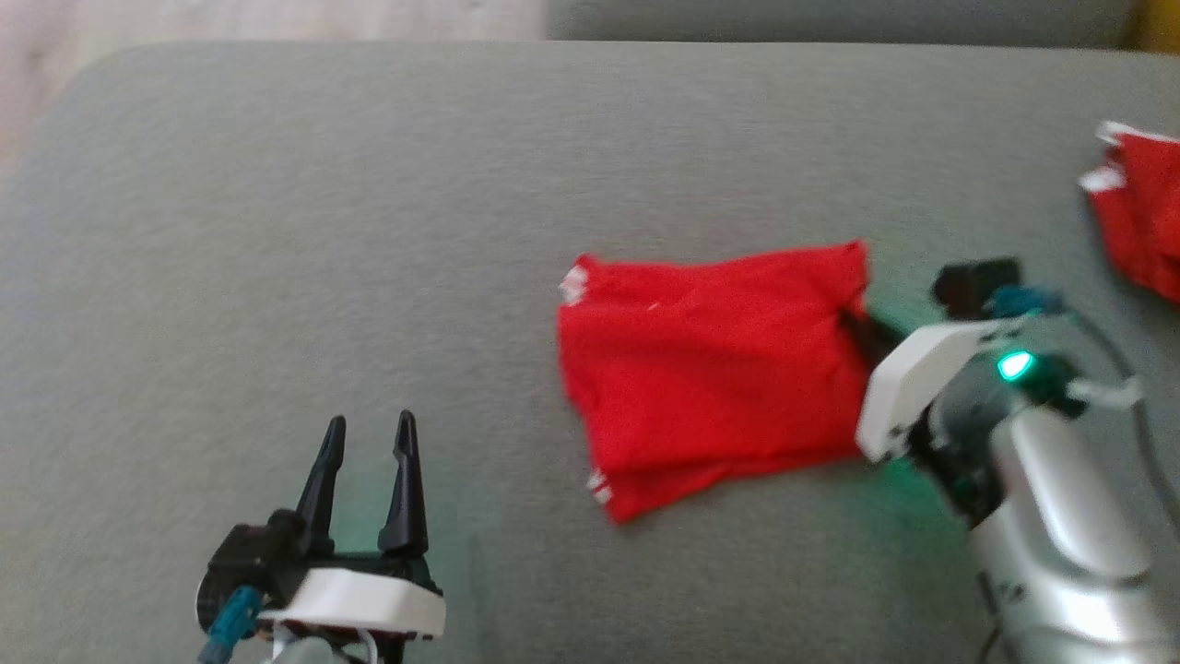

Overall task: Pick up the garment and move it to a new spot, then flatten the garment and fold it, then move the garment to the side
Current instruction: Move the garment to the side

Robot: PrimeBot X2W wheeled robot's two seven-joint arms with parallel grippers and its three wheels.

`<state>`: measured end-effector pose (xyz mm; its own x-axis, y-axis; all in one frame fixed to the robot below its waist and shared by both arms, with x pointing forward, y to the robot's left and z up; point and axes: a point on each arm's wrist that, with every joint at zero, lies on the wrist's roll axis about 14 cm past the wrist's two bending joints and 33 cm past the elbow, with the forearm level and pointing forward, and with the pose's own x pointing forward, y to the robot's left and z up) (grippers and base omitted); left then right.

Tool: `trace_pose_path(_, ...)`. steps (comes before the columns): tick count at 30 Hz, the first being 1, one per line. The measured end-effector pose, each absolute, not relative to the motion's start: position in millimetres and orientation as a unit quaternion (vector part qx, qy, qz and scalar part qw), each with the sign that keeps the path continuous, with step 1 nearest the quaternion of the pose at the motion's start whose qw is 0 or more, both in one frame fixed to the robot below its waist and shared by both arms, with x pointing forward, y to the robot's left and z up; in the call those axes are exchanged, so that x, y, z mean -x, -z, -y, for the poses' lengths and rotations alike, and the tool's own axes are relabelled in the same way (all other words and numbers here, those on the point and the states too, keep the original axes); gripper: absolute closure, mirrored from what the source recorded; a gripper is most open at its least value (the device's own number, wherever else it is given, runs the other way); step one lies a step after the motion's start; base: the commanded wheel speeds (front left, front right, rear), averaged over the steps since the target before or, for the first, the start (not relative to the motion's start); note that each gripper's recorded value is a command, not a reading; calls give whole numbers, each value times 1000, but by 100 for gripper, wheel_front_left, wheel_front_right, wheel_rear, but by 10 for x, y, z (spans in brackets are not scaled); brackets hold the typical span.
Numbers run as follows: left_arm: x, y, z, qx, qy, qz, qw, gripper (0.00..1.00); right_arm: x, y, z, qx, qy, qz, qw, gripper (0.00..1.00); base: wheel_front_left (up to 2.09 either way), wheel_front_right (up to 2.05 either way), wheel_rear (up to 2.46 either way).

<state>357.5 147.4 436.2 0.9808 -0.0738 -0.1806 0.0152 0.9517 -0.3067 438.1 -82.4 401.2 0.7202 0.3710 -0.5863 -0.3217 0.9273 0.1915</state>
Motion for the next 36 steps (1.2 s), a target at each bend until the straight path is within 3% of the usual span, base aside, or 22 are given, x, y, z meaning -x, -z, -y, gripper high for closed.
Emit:
trace_pose_path(10,-4022,-4375,-784,150,135,-94,975,0,-4463,-4388,2103,2,-56,-279,959,100,0,0,0)
trace_pose_path(18,-4305,-4309,-150,155,223,-104,957,0,-4336,-4529,2685,7,17,-266,964,100,0,0,0)
trace_pose_path(25,-4320,-4159,88,161,255,-125,945,0,-4326,-4497,2822,8,37,-271,962,100,0,0,0)
trace_pose_path(36,-4326,-4153,-190,151,218,-123,956,0,-4961,-4965,2601,27,2,-224,974,100,0,0,0)
